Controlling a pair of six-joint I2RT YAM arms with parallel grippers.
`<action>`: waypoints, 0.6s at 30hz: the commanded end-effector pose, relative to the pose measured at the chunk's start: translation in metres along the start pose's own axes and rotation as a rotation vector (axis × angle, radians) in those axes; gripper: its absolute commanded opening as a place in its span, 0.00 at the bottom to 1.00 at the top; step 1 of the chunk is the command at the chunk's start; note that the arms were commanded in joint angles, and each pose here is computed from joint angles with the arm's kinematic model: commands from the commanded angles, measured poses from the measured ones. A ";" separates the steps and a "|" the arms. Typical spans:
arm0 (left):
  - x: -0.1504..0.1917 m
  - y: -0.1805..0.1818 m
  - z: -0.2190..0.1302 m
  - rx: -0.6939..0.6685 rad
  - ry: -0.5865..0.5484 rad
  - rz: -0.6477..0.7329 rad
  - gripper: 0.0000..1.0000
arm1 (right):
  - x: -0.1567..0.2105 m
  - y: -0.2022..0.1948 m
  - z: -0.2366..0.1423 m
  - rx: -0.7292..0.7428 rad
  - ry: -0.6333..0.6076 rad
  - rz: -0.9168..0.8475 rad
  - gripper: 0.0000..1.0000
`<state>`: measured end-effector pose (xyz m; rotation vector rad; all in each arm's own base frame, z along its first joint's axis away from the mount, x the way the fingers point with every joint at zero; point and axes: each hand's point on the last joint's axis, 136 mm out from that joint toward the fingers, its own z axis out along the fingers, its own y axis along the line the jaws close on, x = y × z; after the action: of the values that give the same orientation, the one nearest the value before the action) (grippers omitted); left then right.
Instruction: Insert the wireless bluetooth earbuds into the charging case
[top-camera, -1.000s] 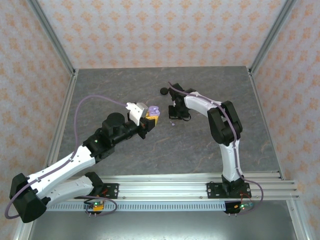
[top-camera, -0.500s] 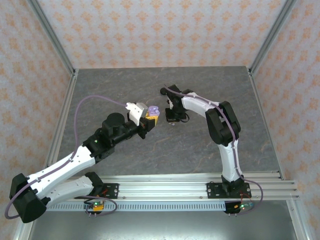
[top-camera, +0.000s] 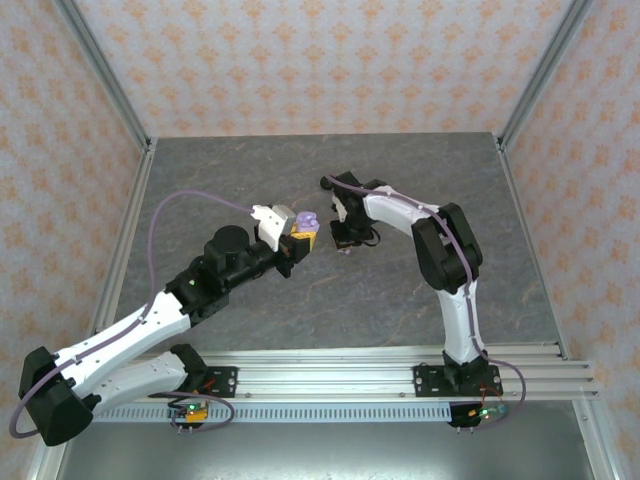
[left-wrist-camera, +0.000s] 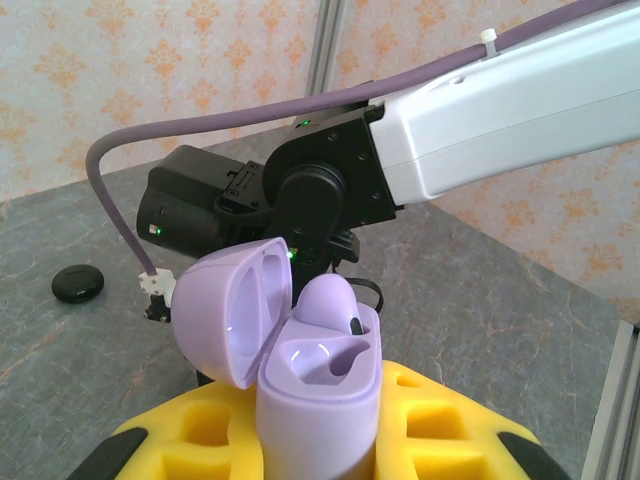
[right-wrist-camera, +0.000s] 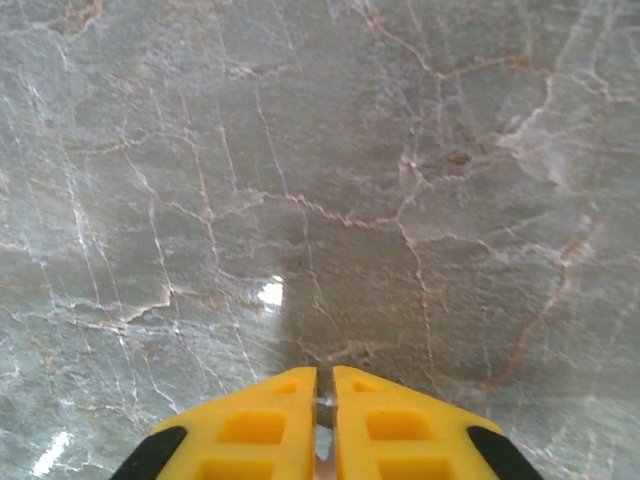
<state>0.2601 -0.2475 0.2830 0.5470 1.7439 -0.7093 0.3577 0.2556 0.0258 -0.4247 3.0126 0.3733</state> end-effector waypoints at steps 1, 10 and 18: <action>-0.006 -0.001 -0.004 -0.009 -0.018 -0.008 0.12 | -0.005 -0.004 -0.029 0.049 -0.085 0.021 0.16; -0.006 0.000 -0.004 -0.008 -0.019 -0.009 0.12 | 0.009 0.003 -0.045 -0.010 -0.112 0.046 0.20; -0.004 0.000 -0.003 -0.008 -0.018 -0.009 0.12 | 0.041 0.011 -0.034 -0.093 -0.027 0.025 0.13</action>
<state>0.2601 -0.2475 0.2829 0.5467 1.7445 -0.7094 0.3238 0.2425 0.0480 -0.3534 2.9958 0.4530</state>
